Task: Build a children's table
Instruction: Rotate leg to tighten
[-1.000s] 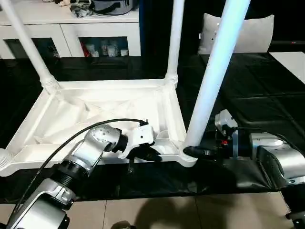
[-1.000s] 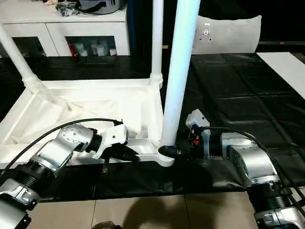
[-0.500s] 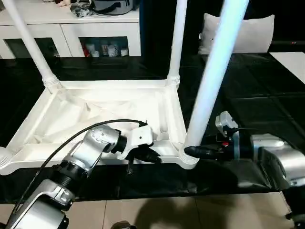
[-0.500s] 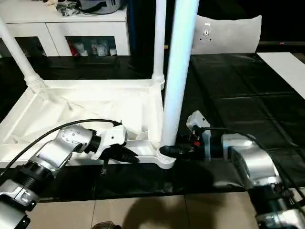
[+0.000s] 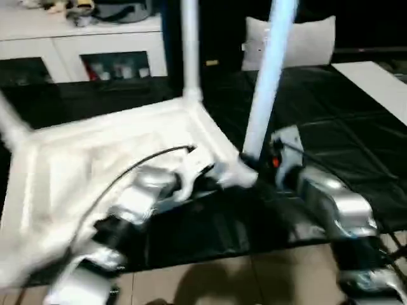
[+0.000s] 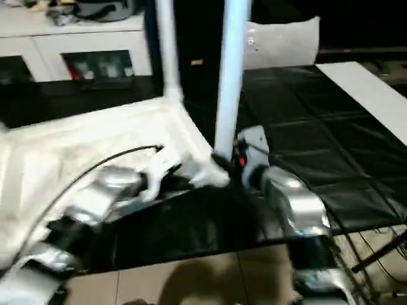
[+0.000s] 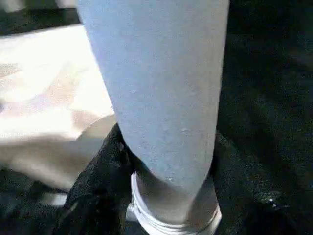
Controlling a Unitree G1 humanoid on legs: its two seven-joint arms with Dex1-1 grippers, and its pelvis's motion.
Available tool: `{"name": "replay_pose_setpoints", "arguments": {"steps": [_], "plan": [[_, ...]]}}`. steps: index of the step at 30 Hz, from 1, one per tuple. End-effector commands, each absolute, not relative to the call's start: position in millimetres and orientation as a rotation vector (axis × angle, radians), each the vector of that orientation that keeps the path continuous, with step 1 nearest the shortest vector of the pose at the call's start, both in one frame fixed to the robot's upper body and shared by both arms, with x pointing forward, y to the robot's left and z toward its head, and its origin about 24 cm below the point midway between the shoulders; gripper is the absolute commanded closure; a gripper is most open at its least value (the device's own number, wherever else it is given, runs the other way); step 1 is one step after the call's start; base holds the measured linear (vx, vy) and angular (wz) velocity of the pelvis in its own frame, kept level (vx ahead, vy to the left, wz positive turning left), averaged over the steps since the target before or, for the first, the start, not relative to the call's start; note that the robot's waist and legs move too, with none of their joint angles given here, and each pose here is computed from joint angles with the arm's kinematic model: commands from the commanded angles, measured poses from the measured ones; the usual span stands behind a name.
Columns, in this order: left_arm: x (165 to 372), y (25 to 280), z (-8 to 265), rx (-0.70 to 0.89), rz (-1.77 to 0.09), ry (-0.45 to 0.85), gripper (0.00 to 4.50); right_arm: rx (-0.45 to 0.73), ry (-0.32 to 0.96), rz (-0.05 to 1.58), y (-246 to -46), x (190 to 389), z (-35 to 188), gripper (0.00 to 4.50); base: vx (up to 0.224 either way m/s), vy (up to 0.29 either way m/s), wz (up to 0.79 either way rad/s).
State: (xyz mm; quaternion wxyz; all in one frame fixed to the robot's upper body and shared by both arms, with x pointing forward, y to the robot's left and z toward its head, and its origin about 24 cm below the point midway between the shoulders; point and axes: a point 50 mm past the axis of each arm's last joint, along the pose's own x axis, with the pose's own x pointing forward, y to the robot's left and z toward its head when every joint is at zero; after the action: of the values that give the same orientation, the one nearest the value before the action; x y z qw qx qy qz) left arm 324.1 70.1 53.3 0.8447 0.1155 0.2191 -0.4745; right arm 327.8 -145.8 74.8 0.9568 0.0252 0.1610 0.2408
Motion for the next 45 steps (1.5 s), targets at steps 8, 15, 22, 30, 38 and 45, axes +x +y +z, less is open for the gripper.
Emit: {"name": "replay_pose_setpoints", "arguments": {"steps": [8, 15, 22, 30, 38, 45], "plan": [[333.6, 66.9, 78.9, 0.245, -0.957, 0.340, 4.50, 0.045, 0.313, 0.480, -136.4, 326.7, 66.8, 1.32, 0.000, 0.000, 0.00], [329.9, 73.3, 75.9, 0.277, -0.996, 0.333, 4.50, 0.040, 0.256, 0.550, -149.3, 321.9, 72.4, 0.80, 0.000, 0.000, 0.00], [323.9, 83.2, 70.2, 0.377, -1.135, 0.342, 4.50, -0.041, 0.253, 0.746, -168.9, 311.6, 79.4, 0.10, 0.000, 0.000, 0.00], [308.9, 95.7, 66.9, 0.501, -1.399, 0.359, 4.50, -0.136, 0.370, 1.037, -187.9, 292.8, 86.5, 0.02, 0.000, 0.000, 0.00], [299.7, 105.1, 65.9, 0.526, -1.528, 0.386, 4.50, -0.113, 0.396, 1.204, -185.7, 283.6, 83.9, 0.71, 0.000, 0.000, 0.00], [299.0, 112.3, 66.6, 0.523, -1.550, 0.402, 4.50, -0.057, 0.449, 1.289, -181.7, 276.7, 77.8, 1.31, 0.000, 0.000, 0.00]]}}
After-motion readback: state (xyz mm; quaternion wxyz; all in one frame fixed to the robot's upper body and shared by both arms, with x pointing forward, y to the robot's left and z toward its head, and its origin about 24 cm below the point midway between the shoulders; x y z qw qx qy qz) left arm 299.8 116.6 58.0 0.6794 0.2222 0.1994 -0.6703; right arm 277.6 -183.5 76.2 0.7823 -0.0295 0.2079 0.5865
